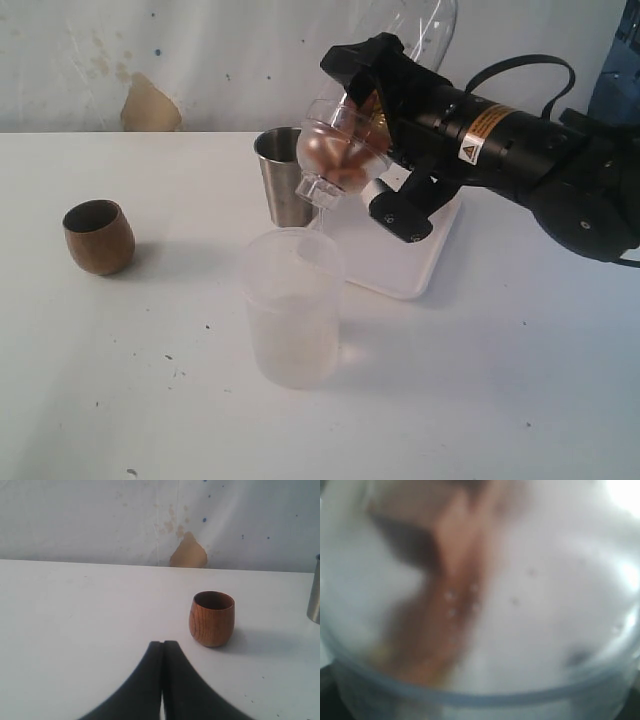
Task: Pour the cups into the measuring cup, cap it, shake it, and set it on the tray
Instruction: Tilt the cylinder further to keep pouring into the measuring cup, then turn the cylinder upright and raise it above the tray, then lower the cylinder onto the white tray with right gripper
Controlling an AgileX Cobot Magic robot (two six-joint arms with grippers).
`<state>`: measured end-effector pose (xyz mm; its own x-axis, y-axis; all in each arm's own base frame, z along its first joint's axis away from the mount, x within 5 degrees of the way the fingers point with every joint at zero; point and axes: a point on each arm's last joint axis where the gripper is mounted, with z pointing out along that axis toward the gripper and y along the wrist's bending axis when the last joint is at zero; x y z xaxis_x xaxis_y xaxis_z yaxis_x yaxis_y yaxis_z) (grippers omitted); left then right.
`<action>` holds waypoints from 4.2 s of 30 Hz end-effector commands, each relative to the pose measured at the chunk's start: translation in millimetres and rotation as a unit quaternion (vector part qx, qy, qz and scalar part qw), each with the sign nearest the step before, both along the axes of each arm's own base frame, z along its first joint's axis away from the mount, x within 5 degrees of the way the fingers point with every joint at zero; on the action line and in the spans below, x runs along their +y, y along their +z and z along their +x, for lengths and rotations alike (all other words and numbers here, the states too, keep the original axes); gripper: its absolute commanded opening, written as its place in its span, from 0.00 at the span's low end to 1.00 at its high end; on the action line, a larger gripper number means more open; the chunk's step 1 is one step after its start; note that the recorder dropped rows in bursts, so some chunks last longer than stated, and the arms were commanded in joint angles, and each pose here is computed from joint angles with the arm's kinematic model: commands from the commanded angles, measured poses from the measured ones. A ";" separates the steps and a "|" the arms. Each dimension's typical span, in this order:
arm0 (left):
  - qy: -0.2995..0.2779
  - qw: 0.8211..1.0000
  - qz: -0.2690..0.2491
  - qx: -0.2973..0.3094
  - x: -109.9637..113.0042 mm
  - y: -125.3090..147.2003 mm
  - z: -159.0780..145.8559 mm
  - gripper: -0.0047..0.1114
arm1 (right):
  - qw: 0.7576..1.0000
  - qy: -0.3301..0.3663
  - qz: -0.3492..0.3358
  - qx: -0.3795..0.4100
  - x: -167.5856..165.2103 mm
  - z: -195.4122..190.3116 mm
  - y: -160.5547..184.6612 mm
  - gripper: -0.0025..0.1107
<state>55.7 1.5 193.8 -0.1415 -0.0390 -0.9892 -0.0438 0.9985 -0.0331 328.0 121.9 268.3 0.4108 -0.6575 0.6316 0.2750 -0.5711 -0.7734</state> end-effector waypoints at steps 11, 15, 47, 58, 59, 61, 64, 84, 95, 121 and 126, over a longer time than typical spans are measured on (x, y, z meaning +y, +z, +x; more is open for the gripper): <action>0.000 1.000 -0.003 0.001 -0.1 -1.7 -0.2 0.04 | 0.999 0.004 0.015 -0.031 -0.1 0.1 11.4 0.02; 0.000 1.000 -0.003 0.001 -0.1 -1.7 -0.2 0.04 | 0.999 0.006 0.021 -0.035 0.2 -0.1 12.7 0.02; 0.000 1.000 -0.003 0.001 -0.1 -1.7 -0.2 0.04 | 0.999 0.009 0.024 -0.040 0.7 -0.5 13.7 0.02; 0.000 1.000 -0.003 0.001 -0.1 -1.7 -0.2 0.04 | 0.618 -0.051 0.730 0.287 -16.0 7.1 16.3 0.02; 0.000 1.000 -0.003 0.001 -0.1 -1.7 -0.2 0.04 | 0.551 -0.048 0.775 0.306 -17.0 7.4 16.4 0.02; 0.000 1.000 -0.003 0.001 -0.1 -1.7 -0.2 0.04 | 0.498 -0.042 0.804 0.322 -17.0 7.4 16.4 0.02; 0.000 1.000 -0.003 0.001 -0.1 -1.7 -0.2 0.04 | 0.483 -0.041 0.811 0.327 -17.0 7.4 16.4 0.02; 0.000 1.000 -0.003 0.001 -0.1 -1.7 -0.2 0.04 | 0.484 -0.042 0.810 0.328 -16.8 7.4 16.1 0.02; 0.000 1.000 -0.003 0.001 -0.1 -1.7 -0.2 0.04 | 0.480 -0.037 0.813 0.327 -16.8 7.3 16.9 0.02; 0.000 1.000 -0.003 0.001 -0.1 -1.7 -0.2 0.04 | 0.419 -0.139 0.830 0.342 -21.4 49.4 -63.0 0.31; 0.000 1.000 -0.003 0.001 -0.1 -1.7 -0.2 0.04 | 0.400 -0.158 0.838 0.336 -28.1 57.2 -80.4 0.49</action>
<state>55.7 1.5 193.8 -0.1415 -0.0390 -0.9892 -0.0438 0.9985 -0.0331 378.4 97.7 186.0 -0.1953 -0.0583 -0.9790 -0.2255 0.9742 -0.0130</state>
